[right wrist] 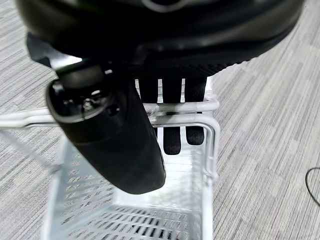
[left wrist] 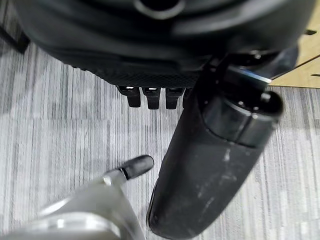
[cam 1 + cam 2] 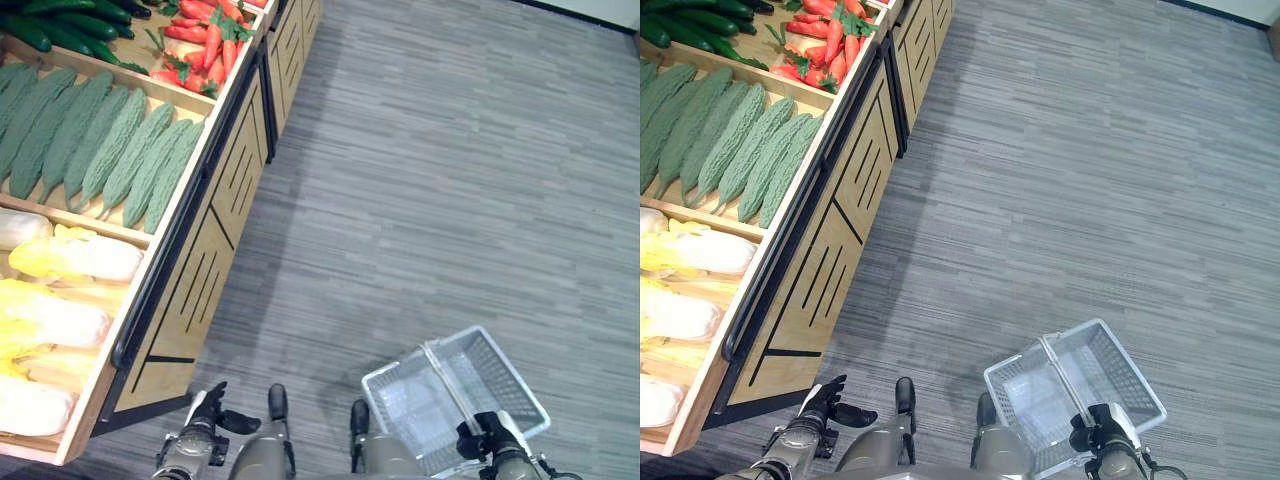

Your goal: Get the vegetables into the basket

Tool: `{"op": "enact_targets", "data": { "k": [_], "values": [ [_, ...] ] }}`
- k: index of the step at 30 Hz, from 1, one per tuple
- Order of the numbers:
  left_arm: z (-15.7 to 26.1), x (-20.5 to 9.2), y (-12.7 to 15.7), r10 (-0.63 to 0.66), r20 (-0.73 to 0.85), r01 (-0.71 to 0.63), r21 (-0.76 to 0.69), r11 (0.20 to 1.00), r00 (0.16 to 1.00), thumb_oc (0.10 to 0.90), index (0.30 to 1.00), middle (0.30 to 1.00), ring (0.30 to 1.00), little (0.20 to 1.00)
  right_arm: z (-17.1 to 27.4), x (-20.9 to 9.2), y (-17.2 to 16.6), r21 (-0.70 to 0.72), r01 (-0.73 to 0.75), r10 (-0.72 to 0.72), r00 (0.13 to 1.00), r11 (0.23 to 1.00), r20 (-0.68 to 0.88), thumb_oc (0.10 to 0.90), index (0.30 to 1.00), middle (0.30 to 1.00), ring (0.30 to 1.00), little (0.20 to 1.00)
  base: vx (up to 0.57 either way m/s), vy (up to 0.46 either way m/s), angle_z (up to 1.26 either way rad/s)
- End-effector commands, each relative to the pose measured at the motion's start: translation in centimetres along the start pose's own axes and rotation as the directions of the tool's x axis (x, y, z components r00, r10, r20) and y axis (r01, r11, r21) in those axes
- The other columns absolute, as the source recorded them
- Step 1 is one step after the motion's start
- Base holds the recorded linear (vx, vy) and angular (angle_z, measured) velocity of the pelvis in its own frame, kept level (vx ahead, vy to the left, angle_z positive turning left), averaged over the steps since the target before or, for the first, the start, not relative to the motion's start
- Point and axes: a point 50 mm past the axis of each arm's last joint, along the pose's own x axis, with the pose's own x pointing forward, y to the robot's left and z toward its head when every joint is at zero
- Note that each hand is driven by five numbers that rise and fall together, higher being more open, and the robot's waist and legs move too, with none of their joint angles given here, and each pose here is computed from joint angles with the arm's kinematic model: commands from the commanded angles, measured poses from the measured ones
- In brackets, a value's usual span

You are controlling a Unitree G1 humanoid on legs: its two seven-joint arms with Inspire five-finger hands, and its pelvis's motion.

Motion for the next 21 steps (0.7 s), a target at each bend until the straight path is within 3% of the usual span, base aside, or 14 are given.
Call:
{"op": "enact_targets", "data": {
  "k": [1,11,21],
  "values": [
    [-0.8,-0.3,0.9,0.056,-0.008,-0.056,-0.023,0.998,0.998,0.900,1.000,1.000,1.000,1.000,0.5,0.4,-2.7,-0.017,0.097,-0.096,0.995,0.995,0.040,0.400,0.300,0.300,0.300,0.300,0.04,0.159,0.06],
    [-2.5,-0.6,1.5,0.067,-0.082,-0.071,-0.040,0.997,0.994,0.900,1.000,1.000,1.000,1.000,3.9,1.1,-3.0,0.000,0.098,-0.097,0.984,0.995,0.148,0.400,0.300,0.300,0.300,0.300,0.13,0.071,0.28],
    [-3.3,-0.8,1.4,0.080,-0.127,-0.092,-0.093,0.991,0.989,0.900,1.000,1.000,1.000,1.000,4.4,1.2,-3.7,-0.025,0.111,-0.105,0.979,0.994,0.172,0.400,0.300,0.300,0.300,0.300,0.21,-0.184,0.87]
  ]
}}
